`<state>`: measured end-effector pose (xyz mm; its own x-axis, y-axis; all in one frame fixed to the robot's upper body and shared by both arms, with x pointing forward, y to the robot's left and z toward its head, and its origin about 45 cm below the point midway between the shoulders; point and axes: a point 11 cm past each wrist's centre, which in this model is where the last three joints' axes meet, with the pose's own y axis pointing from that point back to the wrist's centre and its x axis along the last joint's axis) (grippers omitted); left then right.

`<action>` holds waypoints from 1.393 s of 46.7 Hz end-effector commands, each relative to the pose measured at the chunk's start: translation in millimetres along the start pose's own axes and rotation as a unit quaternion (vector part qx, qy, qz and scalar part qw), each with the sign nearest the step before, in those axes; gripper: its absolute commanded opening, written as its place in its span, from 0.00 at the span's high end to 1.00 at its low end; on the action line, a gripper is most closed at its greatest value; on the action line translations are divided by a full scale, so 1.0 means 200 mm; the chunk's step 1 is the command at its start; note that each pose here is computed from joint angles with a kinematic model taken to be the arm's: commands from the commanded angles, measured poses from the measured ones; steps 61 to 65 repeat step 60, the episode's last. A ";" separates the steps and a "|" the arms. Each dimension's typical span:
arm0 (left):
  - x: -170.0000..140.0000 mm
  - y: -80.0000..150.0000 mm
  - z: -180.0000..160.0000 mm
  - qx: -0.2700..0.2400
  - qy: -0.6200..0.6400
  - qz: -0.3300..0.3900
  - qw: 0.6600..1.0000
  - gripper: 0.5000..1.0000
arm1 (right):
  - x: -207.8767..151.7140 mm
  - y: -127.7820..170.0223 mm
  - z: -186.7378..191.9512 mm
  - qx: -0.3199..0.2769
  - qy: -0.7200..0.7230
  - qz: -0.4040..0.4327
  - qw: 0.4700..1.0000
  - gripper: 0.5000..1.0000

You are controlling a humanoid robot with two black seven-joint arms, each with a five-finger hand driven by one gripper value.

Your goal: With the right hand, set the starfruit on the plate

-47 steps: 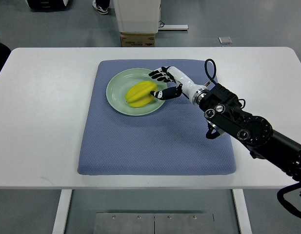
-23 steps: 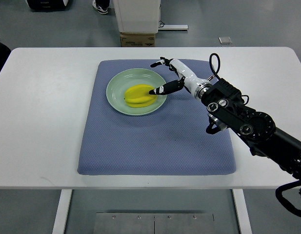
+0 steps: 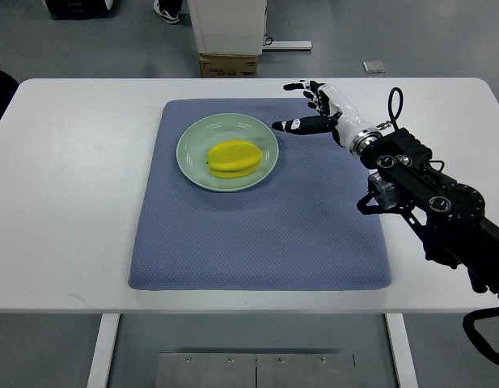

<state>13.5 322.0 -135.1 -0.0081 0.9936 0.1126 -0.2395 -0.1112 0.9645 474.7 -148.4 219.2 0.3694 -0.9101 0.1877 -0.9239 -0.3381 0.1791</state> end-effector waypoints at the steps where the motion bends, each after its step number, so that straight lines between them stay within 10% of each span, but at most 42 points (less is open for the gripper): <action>1: 0.00 0.00 0.00 0.000 0.000 0.000 1.000 0.00 | 0.06 0.03 0.07 -0.009 -0.027 0.021 0.999 0.00; 65: 0.00 0.00 0.00 0.001 0.000 0.000 1.000 0.00 | 0.52 0.30 0.43 -0.009 -0.288 0.198 0.937 0.00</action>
